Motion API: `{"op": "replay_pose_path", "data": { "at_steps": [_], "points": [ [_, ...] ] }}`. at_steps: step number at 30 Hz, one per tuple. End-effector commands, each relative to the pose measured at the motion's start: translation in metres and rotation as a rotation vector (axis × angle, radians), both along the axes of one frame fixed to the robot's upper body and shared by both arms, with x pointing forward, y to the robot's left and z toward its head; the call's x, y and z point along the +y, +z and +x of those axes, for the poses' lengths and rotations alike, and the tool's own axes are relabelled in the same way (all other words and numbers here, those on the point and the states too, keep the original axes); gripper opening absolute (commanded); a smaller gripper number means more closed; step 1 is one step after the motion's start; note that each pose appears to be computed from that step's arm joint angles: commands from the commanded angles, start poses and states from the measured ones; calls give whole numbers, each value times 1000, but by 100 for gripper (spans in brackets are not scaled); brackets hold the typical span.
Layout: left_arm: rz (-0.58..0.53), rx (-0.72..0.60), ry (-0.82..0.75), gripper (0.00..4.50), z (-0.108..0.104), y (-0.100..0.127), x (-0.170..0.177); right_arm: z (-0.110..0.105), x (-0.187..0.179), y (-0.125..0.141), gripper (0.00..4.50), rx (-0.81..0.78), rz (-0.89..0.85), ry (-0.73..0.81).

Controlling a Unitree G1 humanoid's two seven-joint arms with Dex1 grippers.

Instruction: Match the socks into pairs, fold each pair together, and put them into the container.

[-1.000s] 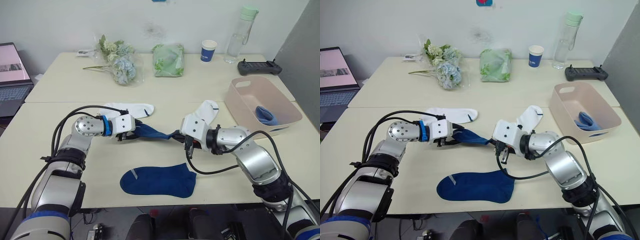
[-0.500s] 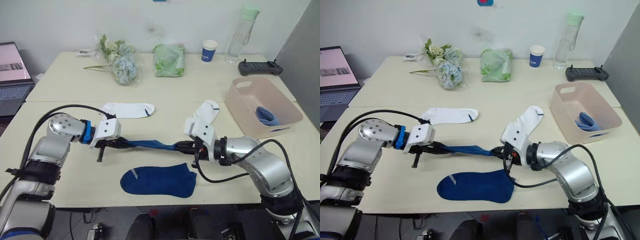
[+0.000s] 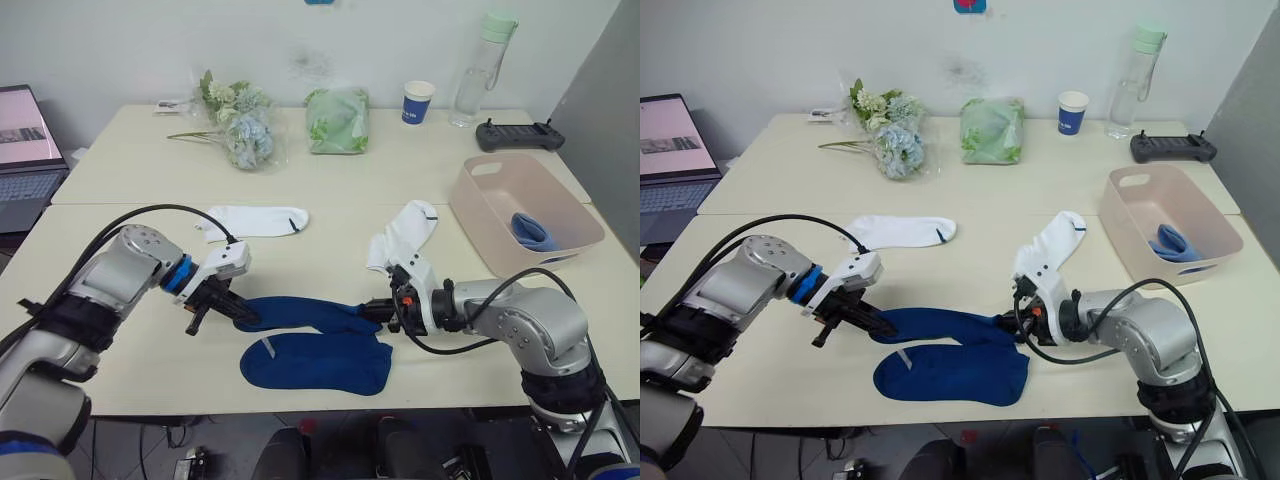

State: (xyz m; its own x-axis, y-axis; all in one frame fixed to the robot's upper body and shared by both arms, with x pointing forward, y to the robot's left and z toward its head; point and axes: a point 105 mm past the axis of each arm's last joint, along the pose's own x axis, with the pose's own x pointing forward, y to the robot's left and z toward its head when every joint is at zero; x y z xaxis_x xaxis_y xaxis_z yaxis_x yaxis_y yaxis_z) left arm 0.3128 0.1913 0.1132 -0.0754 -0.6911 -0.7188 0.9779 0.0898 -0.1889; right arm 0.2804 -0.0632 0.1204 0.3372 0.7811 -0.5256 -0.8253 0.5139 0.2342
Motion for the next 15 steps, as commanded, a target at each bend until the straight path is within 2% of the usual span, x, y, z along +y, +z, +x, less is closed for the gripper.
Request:
{"op": "replay_pose_path", "data": {
  "at_steps": [1, 4, 7, 10, 13, 15],
  "points": [
    [18, -55, 9, 3, 24, 3, -5, 20, -4, 1, 0, -33, -27, -69],
    [1, -89, 21, 3, 40, 7, -15, 36, -9, 2, 0, -69, -44, -135],
    [-56, -48, 75, 0, 48, 15, -26, 45, -14, 8, 58, -107, -40, -175],
    [-35, -111, 78, 61, 51, 20, -15, 52, -24, 16, 143, -175, -43, -218],
    [-34, -173, 120, 153, 55, 25, -3, 53, -34, 22, 245, -241, -65, -234],
    [-81, -205, 185, 214, 58, 35, 4, 52, -41, 30, 310, -295, -63, -245]
  ]
}}
